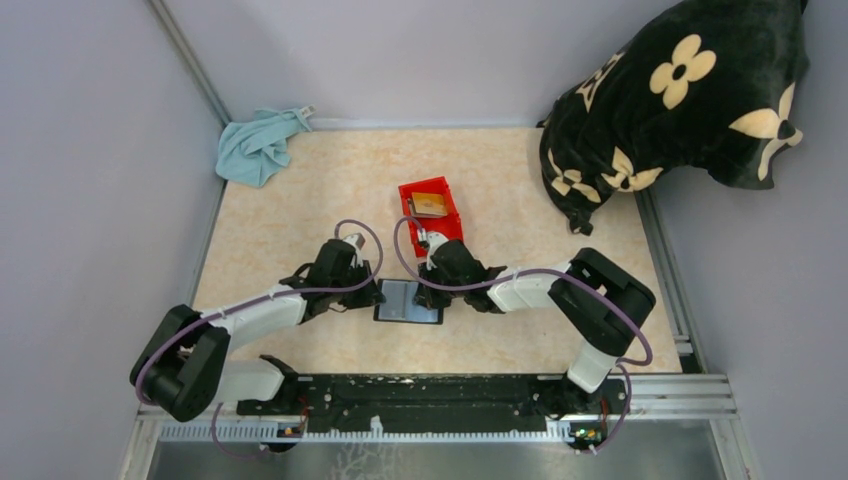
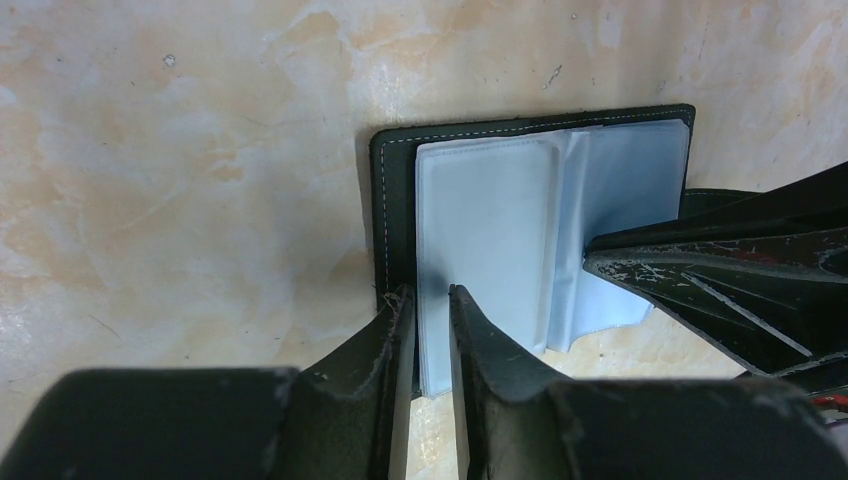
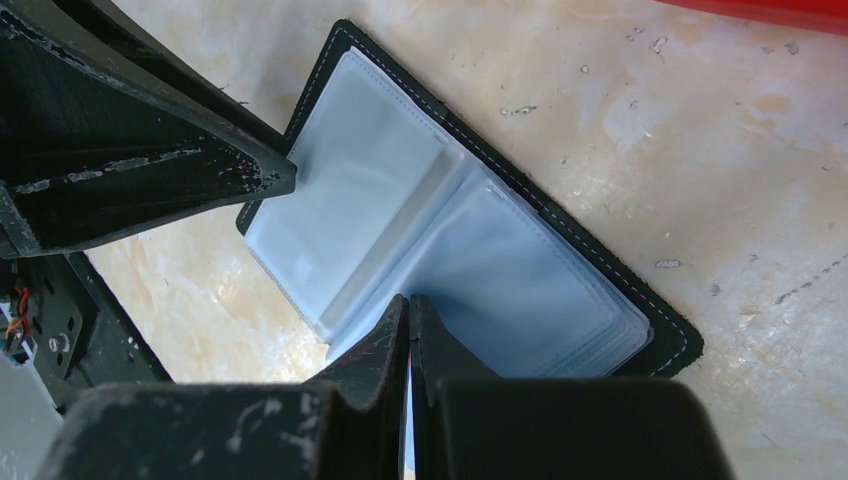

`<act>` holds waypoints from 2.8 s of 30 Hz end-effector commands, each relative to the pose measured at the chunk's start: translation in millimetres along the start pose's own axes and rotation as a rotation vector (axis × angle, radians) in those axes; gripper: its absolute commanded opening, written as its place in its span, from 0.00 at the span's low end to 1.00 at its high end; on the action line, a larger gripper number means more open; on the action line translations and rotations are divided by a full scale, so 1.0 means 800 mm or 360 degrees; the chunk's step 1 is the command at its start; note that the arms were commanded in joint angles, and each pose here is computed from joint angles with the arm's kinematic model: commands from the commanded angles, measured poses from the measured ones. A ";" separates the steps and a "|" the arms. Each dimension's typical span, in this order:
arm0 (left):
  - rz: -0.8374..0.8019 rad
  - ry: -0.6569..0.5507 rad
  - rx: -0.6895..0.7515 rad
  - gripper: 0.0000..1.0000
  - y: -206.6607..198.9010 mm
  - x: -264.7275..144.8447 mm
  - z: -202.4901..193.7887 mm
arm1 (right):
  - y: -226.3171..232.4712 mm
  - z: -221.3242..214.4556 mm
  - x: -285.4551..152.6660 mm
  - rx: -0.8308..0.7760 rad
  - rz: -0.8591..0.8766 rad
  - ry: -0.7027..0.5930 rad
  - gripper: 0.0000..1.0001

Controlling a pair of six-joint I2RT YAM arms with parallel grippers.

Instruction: Take the credit cards out of the card holder

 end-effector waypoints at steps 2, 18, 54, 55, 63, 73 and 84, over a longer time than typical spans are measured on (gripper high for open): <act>0.0004 0.0013 0.0021 0.26 0.006 0.003 -0.003 | -0.002 -0.005 0.004 0.0011 0.0018 0.0005 0.00; -0.0371 0.0091 -0.0057 0.25 -0.041 -0.009 0.003 | -0.005 -0.014 0.011 0.0040 0.0036 0.0028 0.00; -0.0472 0.0261 0.0128 0.26 -0.127 0.022 -0.032 | -0.026 0.011 -0.105 0.0067 -0.0226 -0.0254 0.00; -0.0478 0.0260 0.0132 0.26 -0.129 0.022 -0.033 | -0.027 0.010 -0.106 0.0067 -0.0239 -0.0246 0.00; -0.0497 0.0288 0.0171 0.26 -0.144 0.026 -0.037 | -0.029 -0.003 -0.106 0.0086 -0.0244 -0.0224 0.00; -0.0509 0.0327 0.0217 0.25 -0.158 0.026 -0.053 | -0.033 -0.003 -0.127 0.0119 -0.0367 -0.0243 0.00; -0.0560 0.0425 0.0279 0.25 -0.180 0.034 -0.082 | -0.042 -0.010 -0.153 0.0252 -0.0582 -0.0298 0.00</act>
Point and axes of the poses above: each gripper's point midway between its finger pads, its own x axis out along the fingers, its own y axis along the line the jaws close on, z = x × y, the point moved 10 cm from there along -x, back along the fingers, and after that the axes turned 14 degrees about -x, right-handed, at the moved point
